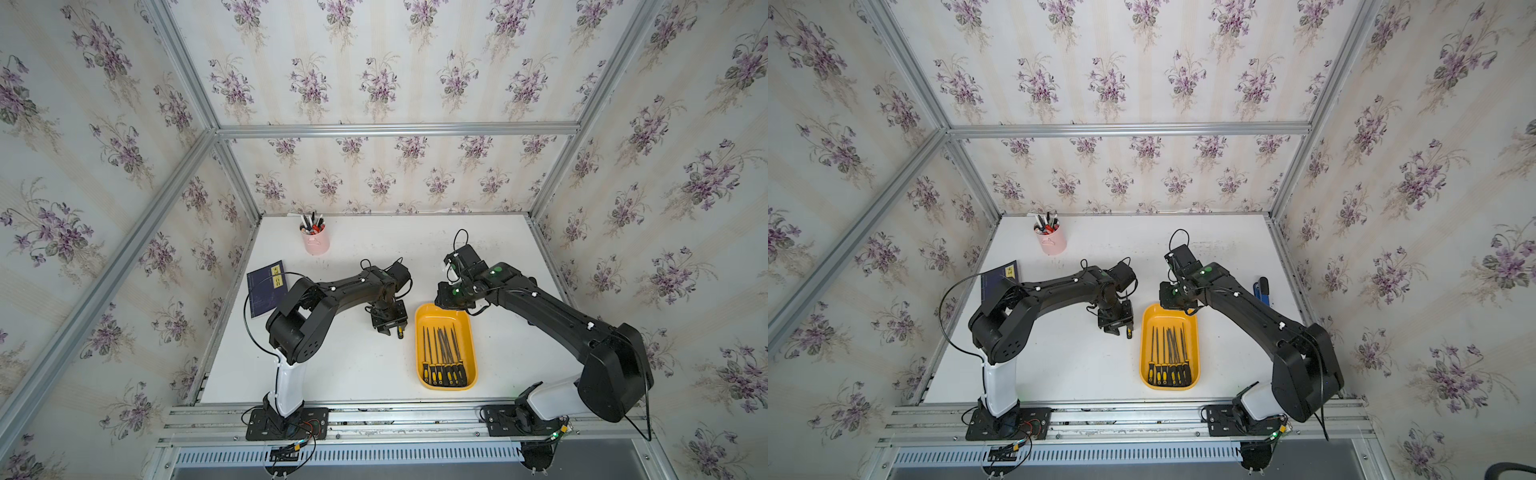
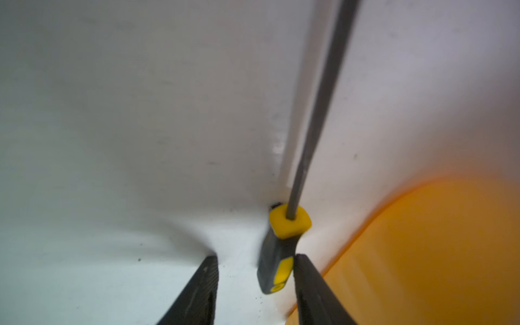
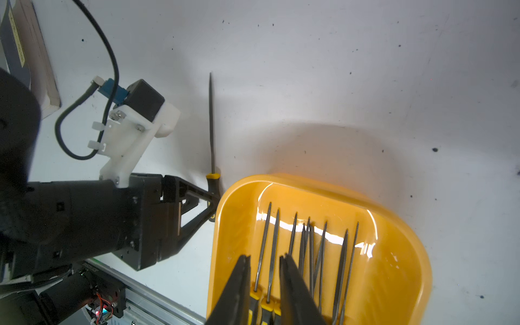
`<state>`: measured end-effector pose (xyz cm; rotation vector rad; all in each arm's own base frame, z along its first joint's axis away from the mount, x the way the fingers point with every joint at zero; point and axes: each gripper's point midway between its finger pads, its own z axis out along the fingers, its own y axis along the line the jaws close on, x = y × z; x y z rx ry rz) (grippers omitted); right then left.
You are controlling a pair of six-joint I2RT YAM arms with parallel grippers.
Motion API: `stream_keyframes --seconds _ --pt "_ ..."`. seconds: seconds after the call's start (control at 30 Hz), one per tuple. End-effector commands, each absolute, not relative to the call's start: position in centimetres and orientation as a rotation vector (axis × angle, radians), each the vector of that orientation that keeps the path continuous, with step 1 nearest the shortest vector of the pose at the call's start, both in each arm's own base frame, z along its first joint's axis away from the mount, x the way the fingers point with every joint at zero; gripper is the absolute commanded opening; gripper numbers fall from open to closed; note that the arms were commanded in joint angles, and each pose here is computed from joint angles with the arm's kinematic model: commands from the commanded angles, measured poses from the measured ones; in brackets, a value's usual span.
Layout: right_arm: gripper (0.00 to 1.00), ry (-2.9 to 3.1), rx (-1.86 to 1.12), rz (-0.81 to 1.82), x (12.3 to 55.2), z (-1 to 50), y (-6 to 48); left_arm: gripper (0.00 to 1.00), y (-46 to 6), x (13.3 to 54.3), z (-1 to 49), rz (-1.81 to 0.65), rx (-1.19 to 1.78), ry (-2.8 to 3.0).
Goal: Put the file tool into the storage box
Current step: Pick up the file tool from the center of the board.
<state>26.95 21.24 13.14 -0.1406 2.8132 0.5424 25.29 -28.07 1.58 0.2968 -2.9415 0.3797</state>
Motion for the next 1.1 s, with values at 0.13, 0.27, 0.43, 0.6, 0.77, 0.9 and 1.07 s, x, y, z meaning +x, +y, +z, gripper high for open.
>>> stream_keyframes --seconds 0.13,0.27,0.43,0.6,0.77,0.9,1.07 --pt "0.24 2.805 -0.167 0.534 26.7 13.1 20.8 0.17 -25.4 24.4 0.3 0.231 0.253 -2.961" --pt "0.24 2.801 -0.177 0.537 26.8 13.1 20.9 0.14 -24.7 24.3 0.8 0.296 0.24 -2.966" --pt "0.24 2.796 -0.18 0.541 27.1 13.3 20.9 0.12 -23.3 23.8 2.7 0.322 0.123 -2.986" --pt "0.24 2.782 -0.166 0.587 27.5 13.7 21.4 0.12 -23.4 22.9 6.1 0.489 -0.005 -3.0" --pt "0.25 2.732 -0.101 0.761 28.6 15.3 22.1 0.12 -25.5 22.1 11.4 0.801 -0.192 -2.99" --pt "0.31 2.646 -0.095 1.021 28.9 17.4 24.1 0.12 -27.4 21.4 14.9 1.054 -0.296 -2.926" --pt "0.36 2.533 -0.092 1.206 29.7 19.8 25.9 0.12 -28.6 20.6 17.0 1.159 -0.421 -2.879"
